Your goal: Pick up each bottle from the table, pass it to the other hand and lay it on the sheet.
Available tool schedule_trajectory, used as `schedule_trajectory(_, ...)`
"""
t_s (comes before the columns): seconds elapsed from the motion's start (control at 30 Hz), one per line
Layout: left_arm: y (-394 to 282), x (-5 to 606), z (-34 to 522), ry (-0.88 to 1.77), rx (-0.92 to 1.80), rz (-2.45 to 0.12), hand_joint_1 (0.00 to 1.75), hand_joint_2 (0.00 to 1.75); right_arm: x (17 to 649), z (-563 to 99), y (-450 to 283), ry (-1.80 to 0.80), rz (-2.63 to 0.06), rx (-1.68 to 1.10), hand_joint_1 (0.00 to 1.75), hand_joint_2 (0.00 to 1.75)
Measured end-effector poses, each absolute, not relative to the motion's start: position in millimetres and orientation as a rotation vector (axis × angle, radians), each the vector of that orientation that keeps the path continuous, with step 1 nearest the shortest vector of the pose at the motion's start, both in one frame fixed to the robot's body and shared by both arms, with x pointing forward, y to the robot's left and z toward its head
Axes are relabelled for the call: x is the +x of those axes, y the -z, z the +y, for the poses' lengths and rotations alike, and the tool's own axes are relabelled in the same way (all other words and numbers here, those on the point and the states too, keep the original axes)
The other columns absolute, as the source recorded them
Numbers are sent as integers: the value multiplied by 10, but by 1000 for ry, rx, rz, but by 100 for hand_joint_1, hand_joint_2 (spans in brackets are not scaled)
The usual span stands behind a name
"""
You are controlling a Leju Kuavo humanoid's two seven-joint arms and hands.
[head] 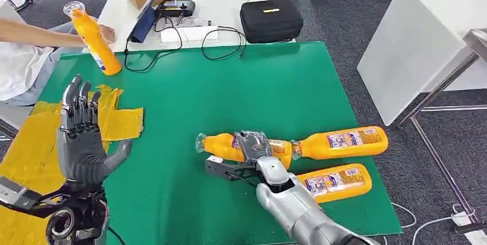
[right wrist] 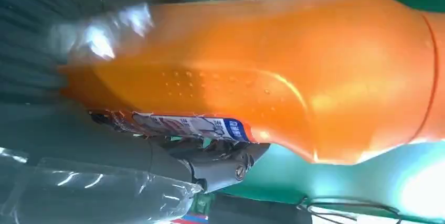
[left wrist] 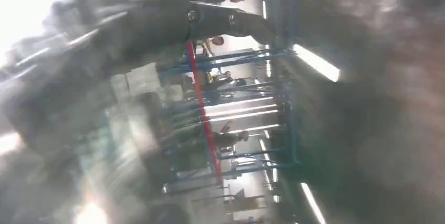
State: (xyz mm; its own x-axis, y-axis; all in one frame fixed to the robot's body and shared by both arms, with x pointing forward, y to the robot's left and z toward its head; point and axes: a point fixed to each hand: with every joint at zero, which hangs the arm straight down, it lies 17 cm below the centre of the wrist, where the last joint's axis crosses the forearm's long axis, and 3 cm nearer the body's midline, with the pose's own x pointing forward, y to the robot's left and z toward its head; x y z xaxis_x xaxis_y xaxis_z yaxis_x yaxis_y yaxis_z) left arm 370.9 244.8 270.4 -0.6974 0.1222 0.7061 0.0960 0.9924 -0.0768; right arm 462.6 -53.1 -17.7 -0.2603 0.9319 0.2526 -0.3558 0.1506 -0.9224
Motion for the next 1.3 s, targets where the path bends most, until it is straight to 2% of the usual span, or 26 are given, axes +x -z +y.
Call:
schedule_trajectory(0.27, -2687, 3691, 2418, -48, -149, -2347, 0, 175, 4534, -317, -430, -1040, -1636, -443, 175, 175)
schedule_trajectory(0.6, -2628, 3645, 2364, -45, -161, -2336, 0, 175, 4406, -358, -669, -892, -1723, -416, 175, 175)
schedule_trajectory(0.83, -2512, 3668, 2314, 18, -52, -2299, 0, 175, 4288, -488, -1426, -500, -1974, -301, 175, 175)
schedule_trajectory(1.03, -2362, 3878, 1899, 184, 6, -2175, 0, 175, 4287, -858, -1673, -275, -1999, -239, 175, 175)
schedule_trajectory(1.3, -2406, 3955, 1251, 312, -93, -2139, 0, 175, 4263, -1090, -1712, -218, -2006, -243, 175, 175)
